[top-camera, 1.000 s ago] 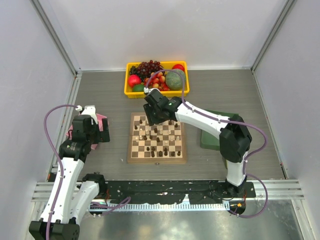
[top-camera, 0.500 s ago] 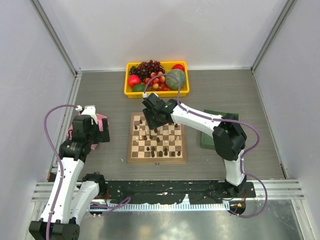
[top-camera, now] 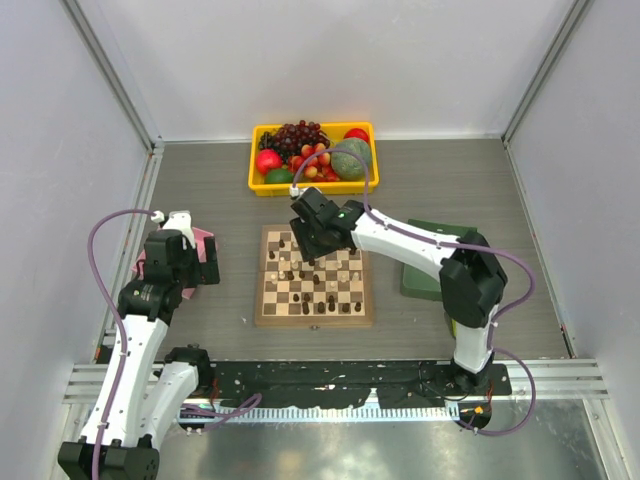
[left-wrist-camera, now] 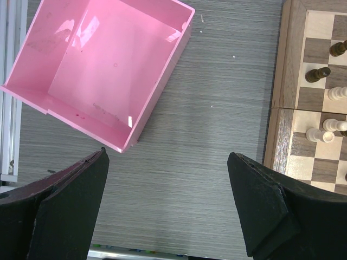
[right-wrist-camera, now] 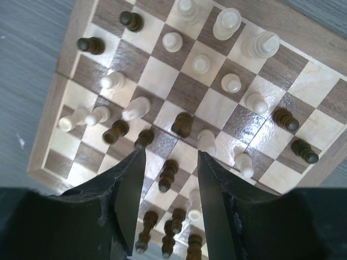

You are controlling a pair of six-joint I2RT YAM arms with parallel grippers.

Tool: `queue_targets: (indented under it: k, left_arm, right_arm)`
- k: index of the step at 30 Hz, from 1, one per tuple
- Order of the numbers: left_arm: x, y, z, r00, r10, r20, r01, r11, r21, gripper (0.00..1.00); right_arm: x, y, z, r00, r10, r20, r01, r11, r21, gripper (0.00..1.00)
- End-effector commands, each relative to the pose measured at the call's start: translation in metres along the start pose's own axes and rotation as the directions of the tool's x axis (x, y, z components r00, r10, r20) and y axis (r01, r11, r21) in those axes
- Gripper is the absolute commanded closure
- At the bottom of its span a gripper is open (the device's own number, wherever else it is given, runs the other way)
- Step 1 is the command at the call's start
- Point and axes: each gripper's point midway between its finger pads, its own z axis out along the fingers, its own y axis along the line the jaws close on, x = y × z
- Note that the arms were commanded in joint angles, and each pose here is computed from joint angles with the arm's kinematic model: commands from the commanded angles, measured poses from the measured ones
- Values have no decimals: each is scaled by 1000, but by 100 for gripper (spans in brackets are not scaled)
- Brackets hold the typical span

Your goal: Set up the chess pieces on the board

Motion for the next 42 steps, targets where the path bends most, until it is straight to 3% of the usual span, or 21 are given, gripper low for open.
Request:
queue_targets:
  k: [1,13,42]
  left_arm:
    - [-18,2,-6,999,1,51,-1,1000,-6,1]
    - [-17,1,-5,999,2,45,-2,1000,-3,1]
    - [-17,1,-5,999,3,45,-2,1000,-2,1]
  right_arm:
    - [-17,17,-39,995,-10,99,17,998,-65,51]
    - [17,13,-16,1000,-7,-16,7,1000,-31,54]
    - [45,15,6,991,-56,-122,53,998,-28,60]
